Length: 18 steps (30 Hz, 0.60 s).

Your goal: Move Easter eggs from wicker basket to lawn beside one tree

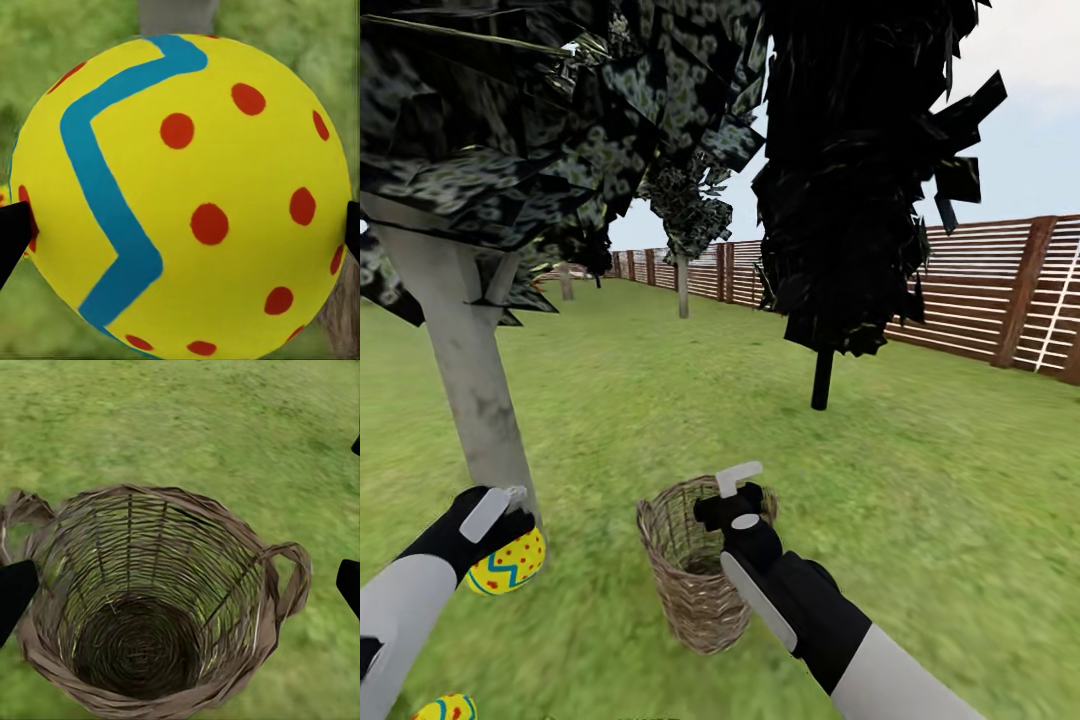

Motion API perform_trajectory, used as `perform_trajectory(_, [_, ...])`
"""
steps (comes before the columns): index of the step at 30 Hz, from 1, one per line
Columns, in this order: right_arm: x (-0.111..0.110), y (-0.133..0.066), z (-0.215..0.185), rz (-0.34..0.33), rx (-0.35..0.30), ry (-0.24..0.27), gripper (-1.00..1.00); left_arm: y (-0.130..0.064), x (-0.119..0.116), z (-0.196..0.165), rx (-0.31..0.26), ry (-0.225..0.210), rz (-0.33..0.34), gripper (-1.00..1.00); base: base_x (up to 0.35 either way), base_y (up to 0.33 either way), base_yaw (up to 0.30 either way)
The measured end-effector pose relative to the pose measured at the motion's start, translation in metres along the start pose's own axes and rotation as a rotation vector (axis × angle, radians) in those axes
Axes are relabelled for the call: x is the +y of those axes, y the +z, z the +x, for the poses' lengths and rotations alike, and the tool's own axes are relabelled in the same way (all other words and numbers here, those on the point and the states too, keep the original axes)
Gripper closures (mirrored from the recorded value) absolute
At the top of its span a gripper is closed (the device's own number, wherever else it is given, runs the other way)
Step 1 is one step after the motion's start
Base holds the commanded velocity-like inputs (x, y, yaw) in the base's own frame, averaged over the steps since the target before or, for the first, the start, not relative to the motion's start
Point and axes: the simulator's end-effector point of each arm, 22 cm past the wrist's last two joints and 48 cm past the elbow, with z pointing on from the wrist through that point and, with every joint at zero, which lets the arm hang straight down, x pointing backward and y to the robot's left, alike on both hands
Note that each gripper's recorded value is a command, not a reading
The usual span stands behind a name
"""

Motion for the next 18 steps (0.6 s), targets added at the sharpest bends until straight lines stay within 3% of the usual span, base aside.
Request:
perform_trajectory(5, [0.001, 0.000, -0.001, -0.002, -0.001, 0.001, -1.00, -0.003, -0.047, 0.023, 0.021, 0.024, 0.097, 1.00, 0.000, 0.000, 0.247])
perform_trajectory(10, [0.001, 0.000, 0.000, -0.001, 0.000, 0.000, -1.00, 0.000, -0.054, 0.025, -0.010, 0.012, 0.116, 1.00, 0.000, 0.000, 0.111])
perform_trajectory(18, [0.003, -0.001, -0.001, -0.007, -0.002, -0.002, -1.00, 0.012, -0.064, 0.053, -0.001, 0.054, 0.176, 1.00, 0.000, 0.000, 0.008])
